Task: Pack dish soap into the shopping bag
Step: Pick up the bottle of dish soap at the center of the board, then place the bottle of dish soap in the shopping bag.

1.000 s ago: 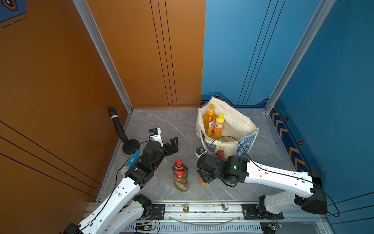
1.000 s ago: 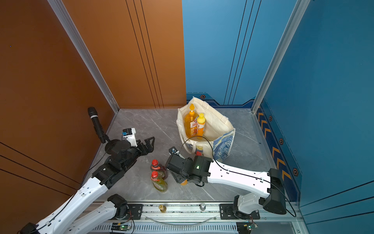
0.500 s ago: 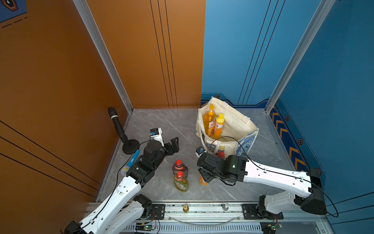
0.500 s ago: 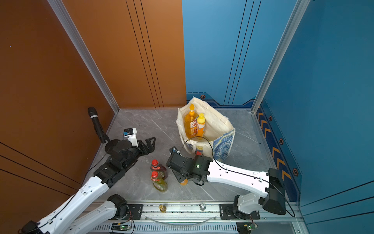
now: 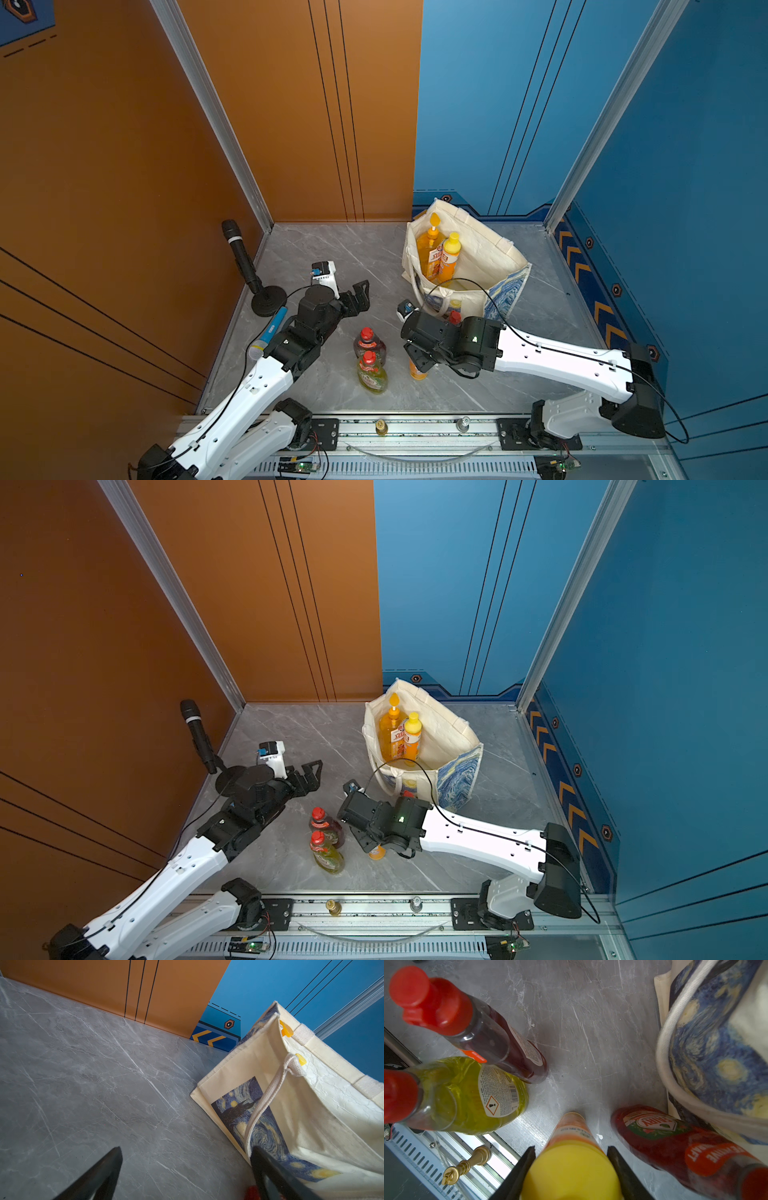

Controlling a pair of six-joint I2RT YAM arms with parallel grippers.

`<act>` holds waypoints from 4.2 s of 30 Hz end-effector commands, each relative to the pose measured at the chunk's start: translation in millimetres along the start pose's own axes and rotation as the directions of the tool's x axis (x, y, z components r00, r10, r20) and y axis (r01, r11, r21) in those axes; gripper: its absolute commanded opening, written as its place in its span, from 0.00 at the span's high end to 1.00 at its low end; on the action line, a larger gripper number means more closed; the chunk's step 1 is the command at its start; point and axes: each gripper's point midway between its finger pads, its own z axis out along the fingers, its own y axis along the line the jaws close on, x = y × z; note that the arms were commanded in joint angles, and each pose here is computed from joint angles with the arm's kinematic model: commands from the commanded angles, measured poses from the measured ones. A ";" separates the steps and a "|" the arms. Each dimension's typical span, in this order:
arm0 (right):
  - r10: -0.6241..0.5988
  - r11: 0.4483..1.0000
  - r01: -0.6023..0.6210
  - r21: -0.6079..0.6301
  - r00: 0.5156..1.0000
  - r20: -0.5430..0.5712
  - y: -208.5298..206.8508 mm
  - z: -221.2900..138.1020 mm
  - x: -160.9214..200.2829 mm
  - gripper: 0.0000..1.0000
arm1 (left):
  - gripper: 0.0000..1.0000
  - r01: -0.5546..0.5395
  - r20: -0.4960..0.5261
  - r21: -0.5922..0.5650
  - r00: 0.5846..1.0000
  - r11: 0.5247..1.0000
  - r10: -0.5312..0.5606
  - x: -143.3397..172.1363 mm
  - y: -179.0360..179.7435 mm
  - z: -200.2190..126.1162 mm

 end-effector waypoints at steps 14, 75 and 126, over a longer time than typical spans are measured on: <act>0.018 1.000 -0.019 0.010 0.995 0.101 -14.8 -34.9 -51.5 0.69 | 0.02 -0.042 -0.006 0.039 0.999 0.998 0.042 -6.3 -9.1 -2.5; 0.219 0.975 -0.208 -0.078 0.840 0.496 -111.2 -219.4 -199.7 0.77 | 0.02 -0.066 -0.148 0.151 0.985 0.986 0.089 19.6 -50.8 23.4; 0.132 0.938 -0.271 0.216 0.856 0.499 -205.0 -129.4 -212.7 0.85 | 0.33 0.094 -0.233 0.465 0.972 0.881 0.019 18.9 -185.8 52.7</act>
